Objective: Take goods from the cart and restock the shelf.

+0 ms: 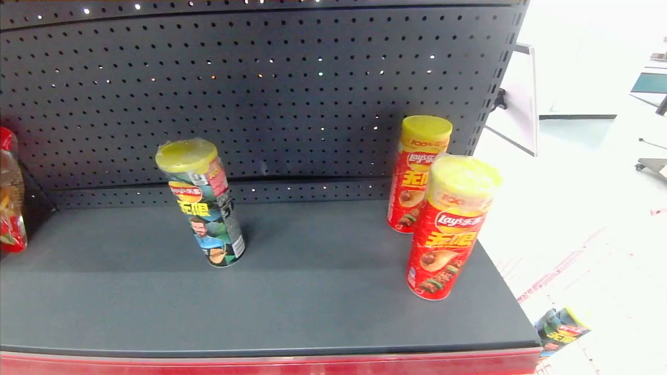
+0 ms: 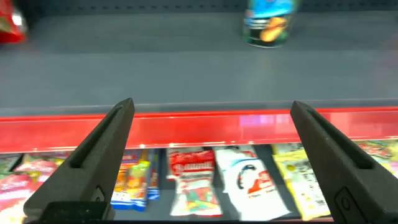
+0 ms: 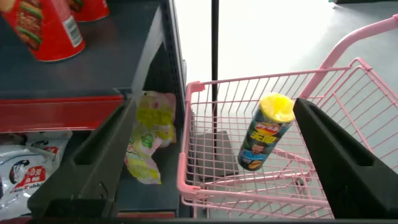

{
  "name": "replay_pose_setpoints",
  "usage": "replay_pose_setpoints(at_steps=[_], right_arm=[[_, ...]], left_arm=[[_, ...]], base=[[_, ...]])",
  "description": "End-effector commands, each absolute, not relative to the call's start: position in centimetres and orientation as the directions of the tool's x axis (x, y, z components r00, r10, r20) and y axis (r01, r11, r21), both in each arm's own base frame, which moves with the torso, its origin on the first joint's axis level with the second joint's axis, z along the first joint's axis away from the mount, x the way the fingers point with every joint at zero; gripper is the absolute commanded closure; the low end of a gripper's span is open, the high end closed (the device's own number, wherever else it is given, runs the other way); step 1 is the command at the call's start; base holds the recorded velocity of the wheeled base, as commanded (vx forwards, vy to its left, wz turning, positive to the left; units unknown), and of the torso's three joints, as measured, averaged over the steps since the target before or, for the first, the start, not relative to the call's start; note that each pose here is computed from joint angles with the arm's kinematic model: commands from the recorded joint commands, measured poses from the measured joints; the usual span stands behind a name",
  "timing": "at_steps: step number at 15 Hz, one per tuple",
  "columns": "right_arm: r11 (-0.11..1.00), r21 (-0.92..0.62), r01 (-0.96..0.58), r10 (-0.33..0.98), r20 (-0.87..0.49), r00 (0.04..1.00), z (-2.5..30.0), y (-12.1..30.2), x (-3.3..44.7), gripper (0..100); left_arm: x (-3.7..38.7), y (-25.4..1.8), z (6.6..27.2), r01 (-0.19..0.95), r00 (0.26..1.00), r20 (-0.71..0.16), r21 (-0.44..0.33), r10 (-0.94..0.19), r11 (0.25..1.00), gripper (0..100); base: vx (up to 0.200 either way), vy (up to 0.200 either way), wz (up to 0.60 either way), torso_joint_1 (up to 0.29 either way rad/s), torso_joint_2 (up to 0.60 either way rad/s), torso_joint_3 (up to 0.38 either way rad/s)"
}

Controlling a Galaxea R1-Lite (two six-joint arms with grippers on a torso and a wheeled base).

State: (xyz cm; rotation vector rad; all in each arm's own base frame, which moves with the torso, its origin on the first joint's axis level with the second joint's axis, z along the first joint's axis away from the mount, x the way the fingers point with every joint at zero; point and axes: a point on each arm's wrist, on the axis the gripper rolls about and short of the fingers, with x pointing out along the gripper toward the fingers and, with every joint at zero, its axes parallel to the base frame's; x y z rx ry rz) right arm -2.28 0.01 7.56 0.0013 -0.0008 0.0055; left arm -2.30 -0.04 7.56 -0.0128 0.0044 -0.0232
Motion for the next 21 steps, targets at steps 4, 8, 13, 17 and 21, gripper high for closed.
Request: replay_pose_setpoints(at_steps=[4, 8, 13, 17, 21], right_arm=[[1.000, 0.000, -0.006, 0.006, 0.002, 1.000, 7.56, 0.01, -2.28, 0], [1.000, 0.000, -0.006, 0.006, 0.000, 1.000, 7.57, 0.01, -2.27, 0], [1.000, 0.000, -0.005, 0.005, 0.000, 1.000, 7.57, 0.01, -2.27, 0], [1.000, 0.000, -0.005, 0.005, 0.002, 1.000, 7.56, 0.01, -2.28, 0], [1.000, 0.000, -0.006, 0.006, 0.000, 1.000, 7.57, 0.01, -2.27, 0]], left_arm=[[-2.30, -0.04, 7.55, 0.023, 1.000, -0.005, -0.014, -0.023, 1.000, 0], [-2.30, -0.04, 7.55, 0.023, 1.000, -0.005, -0.014, -0.023, 1.000, 0], [-2.30, -0.04, 7.55, 0.023, 1.000, -0.005, -0.014, -0.023, 1.000, 0], [-2.30, -0.04, 7.55, 0.023, 1.000, -0.005, -0.014, -0.023, 1.000, 0], [-2.30, -0.04, 7.55, 0.023, 1.000, -0.005, -0.017, -0.023, 1.000, 0]], base=[[0.000, -0.200, 0.00, 0.000, 0.00, 0.002], [0.000, -0.200, 0.00, 0.000, 0.00, -0.001], [0.000, -0.200, 0.00, 0.003, 0.00, 0.001], [0.000, -0.200, 0.00, 0.002, 0.00, 0.004], [0.000, -0.050, 0.00, 0.002, 0.00, 0.001]])
